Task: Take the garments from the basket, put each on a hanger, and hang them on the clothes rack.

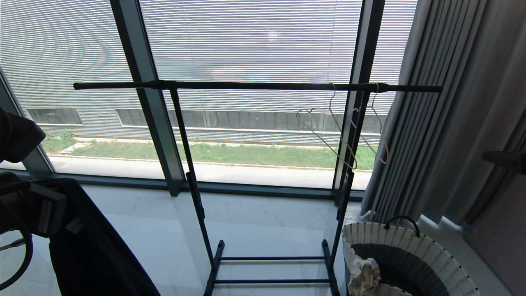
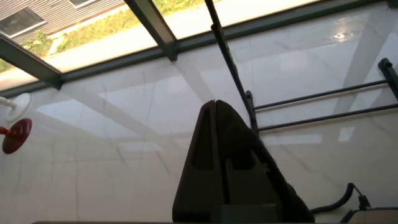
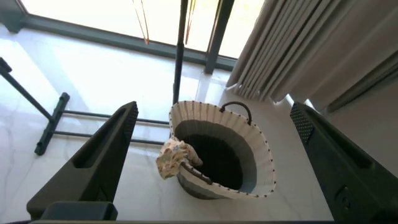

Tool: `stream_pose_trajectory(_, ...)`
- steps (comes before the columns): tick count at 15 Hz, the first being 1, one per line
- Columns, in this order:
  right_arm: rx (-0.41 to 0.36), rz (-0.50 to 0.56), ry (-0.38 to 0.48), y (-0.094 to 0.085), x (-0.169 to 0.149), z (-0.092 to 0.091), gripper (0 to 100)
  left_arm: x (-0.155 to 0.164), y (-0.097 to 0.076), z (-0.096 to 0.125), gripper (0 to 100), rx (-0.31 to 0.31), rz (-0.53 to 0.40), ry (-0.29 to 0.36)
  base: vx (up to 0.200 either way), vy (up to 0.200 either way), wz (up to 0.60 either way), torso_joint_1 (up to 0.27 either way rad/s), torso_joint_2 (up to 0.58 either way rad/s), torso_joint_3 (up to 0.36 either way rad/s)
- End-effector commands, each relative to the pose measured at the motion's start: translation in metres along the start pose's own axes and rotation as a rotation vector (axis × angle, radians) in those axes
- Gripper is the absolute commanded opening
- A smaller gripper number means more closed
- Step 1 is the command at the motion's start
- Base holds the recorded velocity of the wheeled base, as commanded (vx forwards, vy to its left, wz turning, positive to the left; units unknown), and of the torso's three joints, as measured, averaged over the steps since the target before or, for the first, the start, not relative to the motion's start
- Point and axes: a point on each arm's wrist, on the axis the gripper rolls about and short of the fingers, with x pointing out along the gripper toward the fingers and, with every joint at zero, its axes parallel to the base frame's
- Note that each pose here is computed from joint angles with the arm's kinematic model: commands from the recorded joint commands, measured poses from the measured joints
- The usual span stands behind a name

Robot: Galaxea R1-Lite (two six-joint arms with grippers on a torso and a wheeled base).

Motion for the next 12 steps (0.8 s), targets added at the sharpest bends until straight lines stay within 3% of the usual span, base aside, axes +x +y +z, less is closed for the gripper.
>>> stream_pose_trajectory(1, 0.0, 0.025, 0.002, 0.0, 0.007, 0.001, 100, 0.001, -0.001, 0.0, 0, 0.002, -0.003, 0.004, 0.2, 0.0, 0.0, 0.002, 0.0, -0.002)
stream_pose_trajectory(4, 0.006, 0.04, -0.027, -0.003, 0.023, 0.005, 100, 0.002, 0.0, 0.0, 0, 0.002, -0.003, 0.004, 0.2, 0.0, 0.0, 0.009, 0.0, 0.002)
stream_pose_trajectory(12, 0.009, 0.04, 0.041, -0.005, 0.071, -0.002, 100, 0.01, -0.001, 0.006, 0, 0.005, -0.017, 0.013, 0.2, 0.0, 0.0, 0.002, 0.0, 0.005)
